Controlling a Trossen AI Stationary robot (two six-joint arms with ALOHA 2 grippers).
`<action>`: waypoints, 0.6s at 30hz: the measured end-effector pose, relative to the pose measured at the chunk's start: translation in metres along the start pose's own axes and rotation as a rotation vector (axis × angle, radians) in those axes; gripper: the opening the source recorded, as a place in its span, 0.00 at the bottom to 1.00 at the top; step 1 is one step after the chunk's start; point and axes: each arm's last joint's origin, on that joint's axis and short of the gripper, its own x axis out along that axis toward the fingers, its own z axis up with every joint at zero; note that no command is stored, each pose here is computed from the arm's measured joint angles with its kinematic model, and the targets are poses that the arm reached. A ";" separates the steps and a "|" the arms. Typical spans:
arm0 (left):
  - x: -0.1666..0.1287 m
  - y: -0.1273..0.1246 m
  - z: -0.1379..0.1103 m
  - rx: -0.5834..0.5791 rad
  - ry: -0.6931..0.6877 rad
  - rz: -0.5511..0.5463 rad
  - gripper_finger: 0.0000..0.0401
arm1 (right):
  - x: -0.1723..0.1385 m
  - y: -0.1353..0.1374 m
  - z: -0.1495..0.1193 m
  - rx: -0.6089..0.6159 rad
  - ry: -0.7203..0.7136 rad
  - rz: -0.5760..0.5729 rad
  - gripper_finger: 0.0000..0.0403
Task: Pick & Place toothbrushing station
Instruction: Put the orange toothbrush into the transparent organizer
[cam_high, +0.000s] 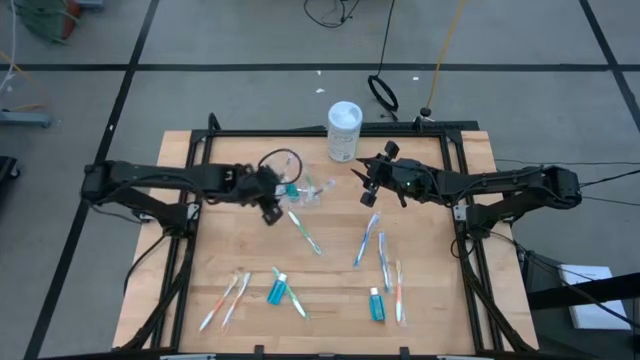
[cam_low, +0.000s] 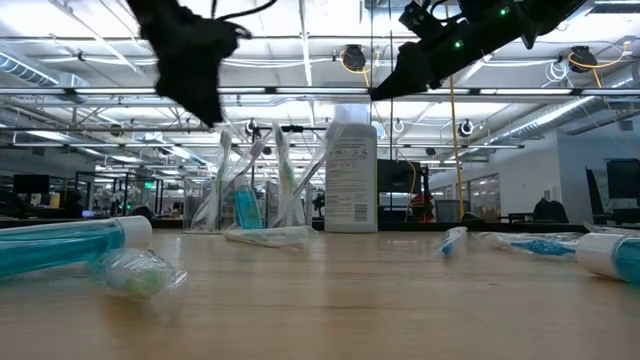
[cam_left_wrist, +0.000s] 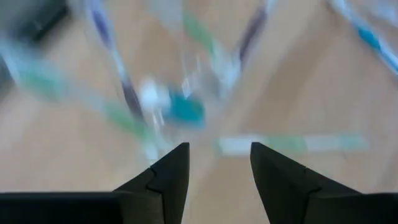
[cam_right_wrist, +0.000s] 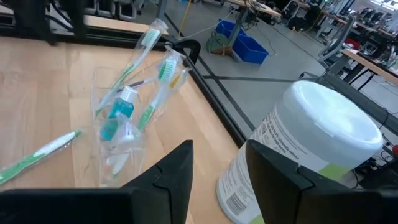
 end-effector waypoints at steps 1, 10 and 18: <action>-0.003 0.000 -0.006 -0.017 0.057 -0.019 0.44 | 0.000 0.000 0.000 -0.002 0.005 0.001 0.35; -0.004 -0.022 -0.038 -0.049 0.296 -0.047 0.44 | 0.000 0.000 -0.002 0.011 0.023 0.004 0.35; -0.010 -0.044 -0.054 0.006 0.383 -0.157 0.44 | 0.000 0.000 -0.003 0.031 0.027 0.004 0.35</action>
